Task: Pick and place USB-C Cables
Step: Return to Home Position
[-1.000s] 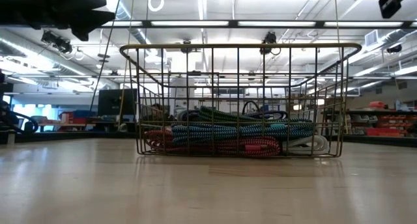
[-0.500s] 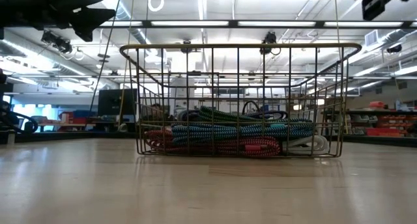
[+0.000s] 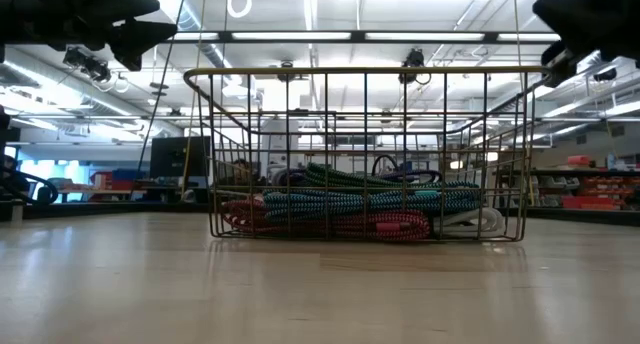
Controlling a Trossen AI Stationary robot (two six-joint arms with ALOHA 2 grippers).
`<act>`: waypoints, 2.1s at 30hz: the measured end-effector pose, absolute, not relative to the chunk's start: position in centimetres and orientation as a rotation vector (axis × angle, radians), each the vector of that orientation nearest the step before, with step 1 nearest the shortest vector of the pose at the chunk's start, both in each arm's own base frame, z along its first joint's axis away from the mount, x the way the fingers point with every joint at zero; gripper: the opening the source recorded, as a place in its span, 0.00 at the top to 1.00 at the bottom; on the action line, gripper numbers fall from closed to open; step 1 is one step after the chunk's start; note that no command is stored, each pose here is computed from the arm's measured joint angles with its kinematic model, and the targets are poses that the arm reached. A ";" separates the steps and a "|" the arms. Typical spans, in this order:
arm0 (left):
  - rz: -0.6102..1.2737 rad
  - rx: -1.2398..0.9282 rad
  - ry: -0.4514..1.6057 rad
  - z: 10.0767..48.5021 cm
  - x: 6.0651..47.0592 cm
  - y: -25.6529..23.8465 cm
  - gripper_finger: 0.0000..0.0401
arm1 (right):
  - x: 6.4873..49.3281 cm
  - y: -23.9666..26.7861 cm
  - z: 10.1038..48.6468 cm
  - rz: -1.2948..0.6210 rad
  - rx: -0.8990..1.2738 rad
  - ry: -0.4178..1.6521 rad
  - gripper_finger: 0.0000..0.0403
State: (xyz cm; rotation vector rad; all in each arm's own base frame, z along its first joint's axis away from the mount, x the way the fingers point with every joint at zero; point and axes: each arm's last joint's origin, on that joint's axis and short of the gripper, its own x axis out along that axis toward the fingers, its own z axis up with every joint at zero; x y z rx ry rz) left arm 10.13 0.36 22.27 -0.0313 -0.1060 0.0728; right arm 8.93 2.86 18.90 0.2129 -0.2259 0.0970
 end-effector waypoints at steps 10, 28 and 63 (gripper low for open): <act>0.116 -0.015 -0.105 22.3 10.1 0.7 0.39 | 9.1 2.2 19.0 0.000 0.157 -0.233 0.98; 0.229 -0.032 -0.098 22.2 9.9 2.2 0.39 | 9.5 -0.6 18.4 -0.257 0.034 -0.187 0.92; 0.374 -0.351 -0.099 21.6 9.8 2.6 0.39 | 9.2 -0.7 19.5 -0.285 0.233 -0.330 0.93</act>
